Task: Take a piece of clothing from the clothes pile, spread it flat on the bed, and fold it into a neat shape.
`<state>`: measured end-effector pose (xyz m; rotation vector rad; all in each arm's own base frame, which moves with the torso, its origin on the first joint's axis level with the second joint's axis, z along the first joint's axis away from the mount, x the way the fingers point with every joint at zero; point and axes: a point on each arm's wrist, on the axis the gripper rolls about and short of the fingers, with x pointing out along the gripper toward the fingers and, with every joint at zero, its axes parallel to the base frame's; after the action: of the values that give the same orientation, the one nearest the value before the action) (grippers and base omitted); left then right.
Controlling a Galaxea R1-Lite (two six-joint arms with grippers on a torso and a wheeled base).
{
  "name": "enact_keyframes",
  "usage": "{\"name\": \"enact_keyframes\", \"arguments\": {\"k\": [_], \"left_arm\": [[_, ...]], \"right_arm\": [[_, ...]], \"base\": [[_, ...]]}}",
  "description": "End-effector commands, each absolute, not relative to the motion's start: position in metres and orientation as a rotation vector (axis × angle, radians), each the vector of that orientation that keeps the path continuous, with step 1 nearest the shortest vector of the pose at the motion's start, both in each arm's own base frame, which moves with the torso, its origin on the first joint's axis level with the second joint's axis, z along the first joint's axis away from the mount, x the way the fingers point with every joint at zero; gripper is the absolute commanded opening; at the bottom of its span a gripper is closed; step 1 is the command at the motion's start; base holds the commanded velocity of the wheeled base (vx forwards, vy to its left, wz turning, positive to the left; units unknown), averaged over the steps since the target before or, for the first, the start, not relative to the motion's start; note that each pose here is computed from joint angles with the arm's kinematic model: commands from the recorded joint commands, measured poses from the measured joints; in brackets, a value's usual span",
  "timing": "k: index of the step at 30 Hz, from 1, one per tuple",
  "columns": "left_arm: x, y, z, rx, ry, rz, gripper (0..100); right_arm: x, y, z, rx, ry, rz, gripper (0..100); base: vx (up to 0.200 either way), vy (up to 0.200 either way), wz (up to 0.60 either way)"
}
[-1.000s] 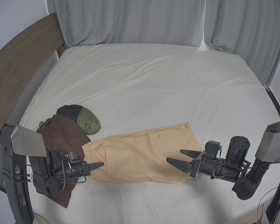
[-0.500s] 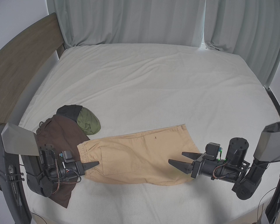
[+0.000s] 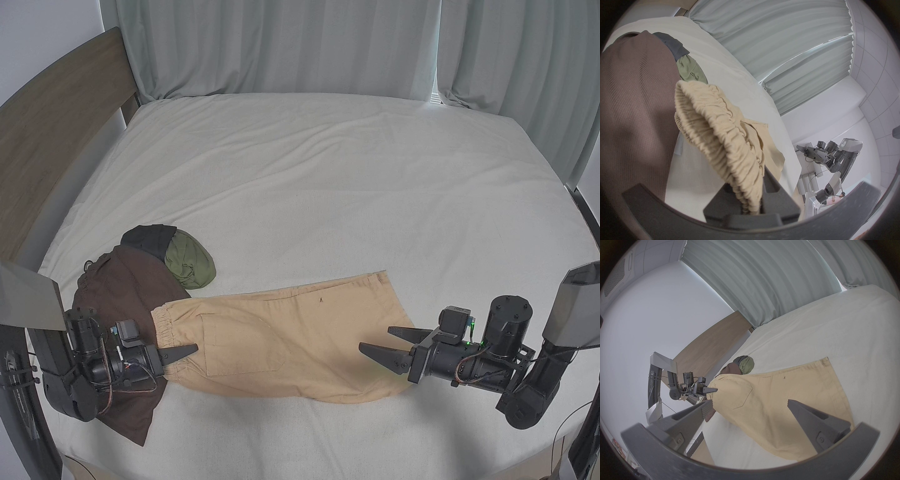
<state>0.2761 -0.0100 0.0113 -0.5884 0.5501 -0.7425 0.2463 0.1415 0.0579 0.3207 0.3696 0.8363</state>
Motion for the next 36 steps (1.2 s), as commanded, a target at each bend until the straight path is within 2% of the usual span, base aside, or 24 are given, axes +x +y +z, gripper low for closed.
{"name": "enact_keyframes", "arguments": {"k": [1, 29, 36], "left_arm": [[0.271, -0.003, 0.012, -0.583, 0.544, -0.727, 0], [0.242, 0.044, 0.027, -0.615, 0.485, -0.709, 0], [0.231, 0.045, 0.026, -0.611, 0.494, -0.759, 0]], "right_arm": [[0.246, 0.142, 0.058, 0.321, 0.369, 0.839, 100], [0.246, 0.143, 0.058, 0.319, 0.369, 0.842, 100], [0.246, 0.143, 0.058, 0.319, 0.369, 0.842, 100]], "base": [[0.000, 0.000, 0.00], [0.000, 0.000, 0.00], [0.000, 0.000, 0.00]]}}
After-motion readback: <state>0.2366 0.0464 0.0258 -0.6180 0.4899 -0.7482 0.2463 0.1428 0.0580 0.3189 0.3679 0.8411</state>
